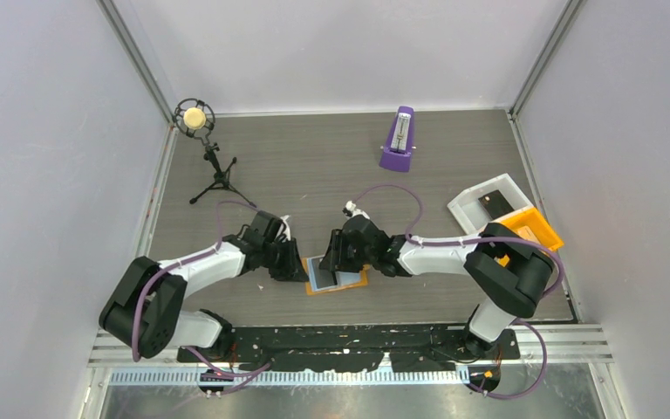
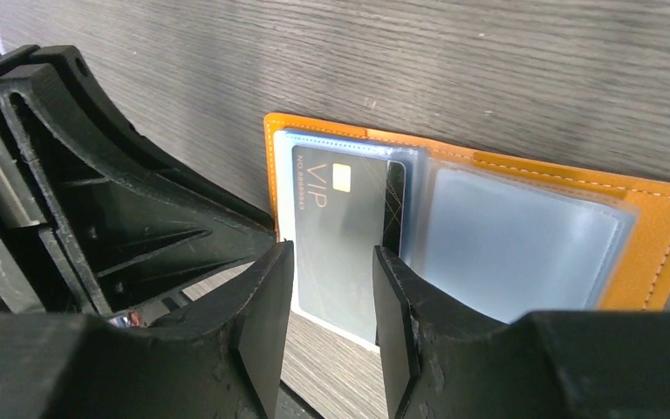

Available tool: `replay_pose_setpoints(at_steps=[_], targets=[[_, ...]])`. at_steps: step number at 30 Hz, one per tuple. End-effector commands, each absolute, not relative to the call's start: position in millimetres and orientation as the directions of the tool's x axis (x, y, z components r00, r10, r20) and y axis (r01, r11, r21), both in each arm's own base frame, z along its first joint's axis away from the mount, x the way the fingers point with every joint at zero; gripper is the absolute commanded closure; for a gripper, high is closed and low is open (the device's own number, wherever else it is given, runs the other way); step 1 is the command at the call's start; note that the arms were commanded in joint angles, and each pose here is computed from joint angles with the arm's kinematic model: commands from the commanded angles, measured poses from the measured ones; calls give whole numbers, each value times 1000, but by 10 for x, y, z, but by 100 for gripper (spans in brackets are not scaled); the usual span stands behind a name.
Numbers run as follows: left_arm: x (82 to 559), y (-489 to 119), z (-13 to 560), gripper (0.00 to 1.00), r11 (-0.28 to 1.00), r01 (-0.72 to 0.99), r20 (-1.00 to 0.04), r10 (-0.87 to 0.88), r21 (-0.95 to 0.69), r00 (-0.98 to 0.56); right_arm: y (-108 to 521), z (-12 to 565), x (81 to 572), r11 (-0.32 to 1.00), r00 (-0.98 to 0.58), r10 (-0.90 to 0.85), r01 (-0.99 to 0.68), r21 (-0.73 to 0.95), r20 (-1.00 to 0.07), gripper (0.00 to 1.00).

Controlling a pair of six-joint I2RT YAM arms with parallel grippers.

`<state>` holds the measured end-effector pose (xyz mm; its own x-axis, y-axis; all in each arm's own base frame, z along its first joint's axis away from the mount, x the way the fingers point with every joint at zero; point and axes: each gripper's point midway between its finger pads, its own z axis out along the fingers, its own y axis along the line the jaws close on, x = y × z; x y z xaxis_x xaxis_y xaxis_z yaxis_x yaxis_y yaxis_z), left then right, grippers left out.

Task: Take the credit cards out of the card holder
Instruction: Remove the credit card from the card holder.

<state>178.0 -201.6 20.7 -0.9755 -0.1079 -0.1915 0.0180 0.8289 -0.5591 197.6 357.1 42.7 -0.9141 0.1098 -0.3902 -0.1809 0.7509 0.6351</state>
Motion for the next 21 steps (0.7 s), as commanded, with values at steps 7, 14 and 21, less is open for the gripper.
replay_pose_setpoints(at_steps=[7, 14, 21], targets=[[1813, -2076, 254, 90, 803, 30, -205, -116, -596, -972, 3460, 649, 2146, 795, -863, 133, -201, 573, -487, 54], [1875, -2094, 525, 85, 792, 52, -250, -129, -609, -960, 3450, 670, 2153, 796, -860, 135, -202, 571, -492, 54], [1919, -2132, 740, 74, 766, 74, -290, -150, -638, -945, 3498, 650, 2152, 787, -864, 130, -209, 581, -487, 54]])
